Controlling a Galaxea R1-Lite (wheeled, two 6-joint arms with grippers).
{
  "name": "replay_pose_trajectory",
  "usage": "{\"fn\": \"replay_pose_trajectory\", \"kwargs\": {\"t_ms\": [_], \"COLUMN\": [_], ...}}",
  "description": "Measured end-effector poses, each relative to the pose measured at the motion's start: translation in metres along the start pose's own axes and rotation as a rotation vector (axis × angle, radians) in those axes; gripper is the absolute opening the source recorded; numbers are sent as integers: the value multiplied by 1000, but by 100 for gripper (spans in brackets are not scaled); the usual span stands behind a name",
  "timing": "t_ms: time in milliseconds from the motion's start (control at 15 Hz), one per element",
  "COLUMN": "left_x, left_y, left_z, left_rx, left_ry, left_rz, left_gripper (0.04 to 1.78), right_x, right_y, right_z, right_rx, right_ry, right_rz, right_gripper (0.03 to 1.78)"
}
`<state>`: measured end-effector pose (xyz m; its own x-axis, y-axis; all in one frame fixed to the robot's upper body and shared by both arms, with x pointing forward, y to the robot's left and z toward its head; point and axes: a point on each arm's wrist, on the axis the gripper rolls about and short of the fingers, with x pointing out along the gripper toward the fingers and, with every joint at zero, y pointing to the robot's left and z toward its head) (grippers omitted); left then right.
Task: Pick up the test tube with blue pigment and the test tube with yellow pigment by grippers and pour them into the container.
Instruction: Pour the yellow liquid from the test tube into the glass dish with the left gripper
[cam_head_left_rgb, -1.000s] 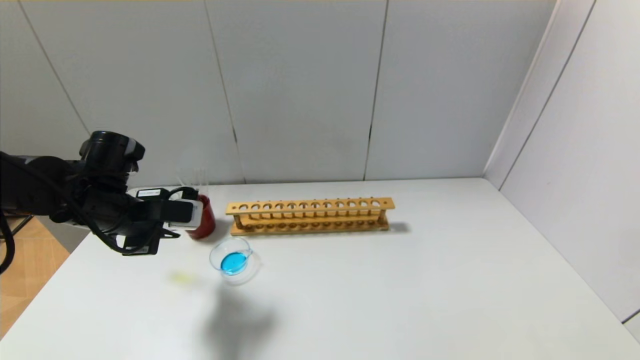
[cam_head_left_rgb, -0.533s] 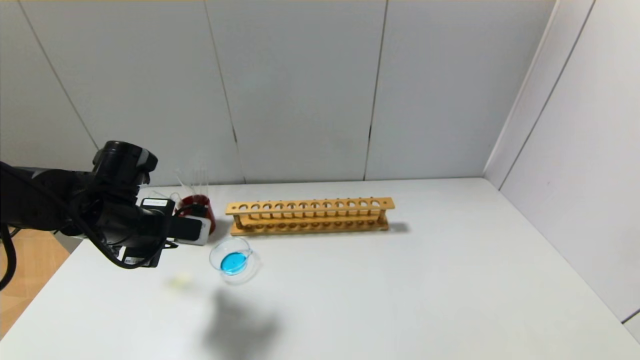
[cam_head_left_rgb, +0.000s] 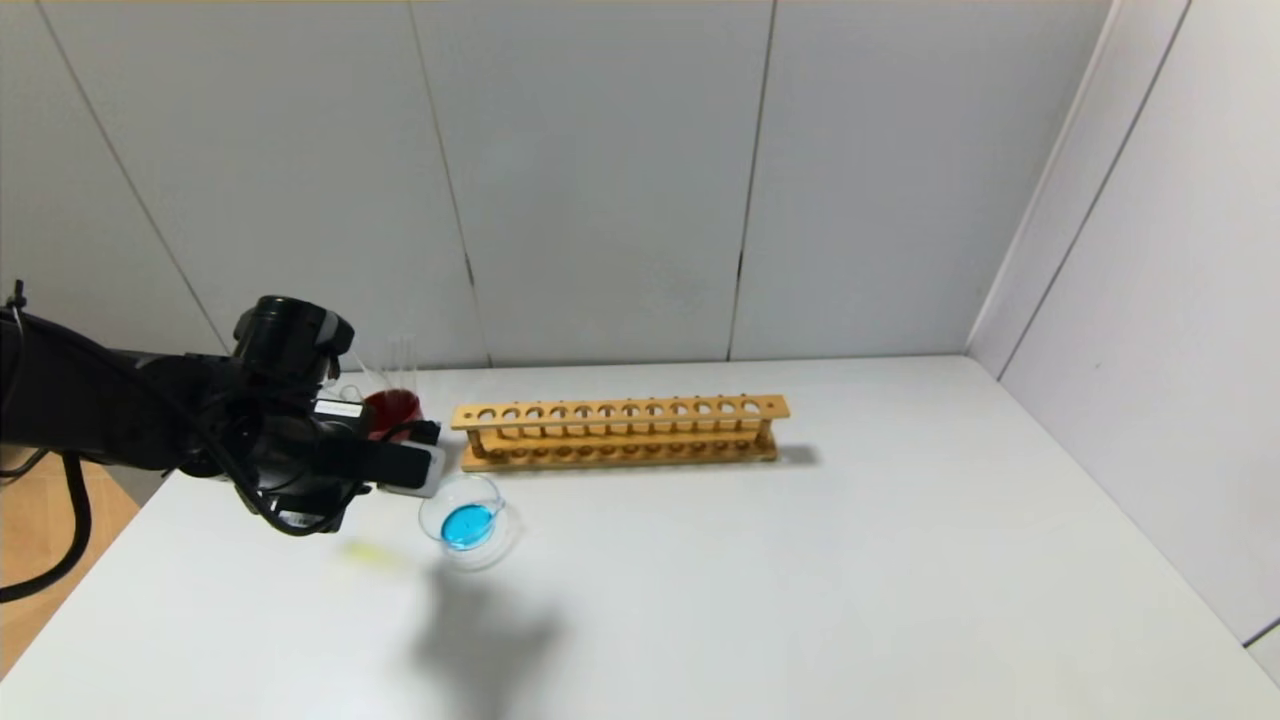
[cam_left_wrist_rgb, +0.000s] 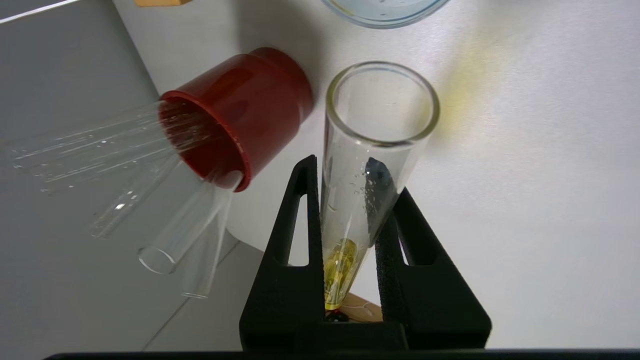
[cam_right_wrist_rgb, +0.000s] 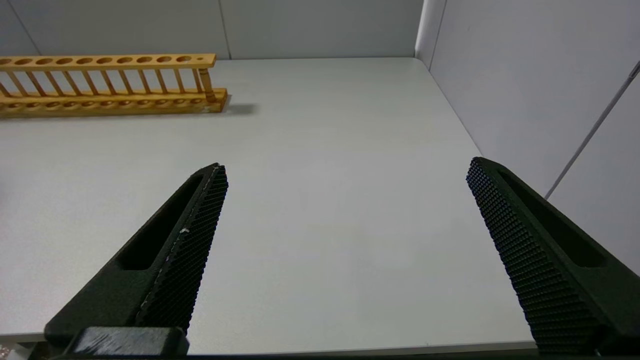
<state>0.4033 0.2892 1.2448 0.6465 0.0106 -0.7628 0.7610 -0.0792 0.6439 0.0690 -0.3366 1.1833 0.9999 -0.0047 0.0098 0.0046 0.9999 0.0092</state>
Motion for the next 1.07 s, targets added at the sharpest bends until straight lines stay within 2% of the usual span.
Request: {"fn": "replay_pose_trajectory", "kwargs": {"t_ms": [133,667,1067], "left_x": [6,25,44], "left_y": [3,3,5], "left_z": [1,10,12], "left_rx": [34,105,106], "left_ry": [16,100,105], "left_rz": [26,24,40], "left_gripper": [34,34,34], "right_x": [0,0,0], "right_y": [0,0,0], "right_z": [0,0,0], "right_rx": [0,0,0], "right_ry": [0,0,0], "right_rz": [0,0,0], "right_gripper": [175,175,175]}}
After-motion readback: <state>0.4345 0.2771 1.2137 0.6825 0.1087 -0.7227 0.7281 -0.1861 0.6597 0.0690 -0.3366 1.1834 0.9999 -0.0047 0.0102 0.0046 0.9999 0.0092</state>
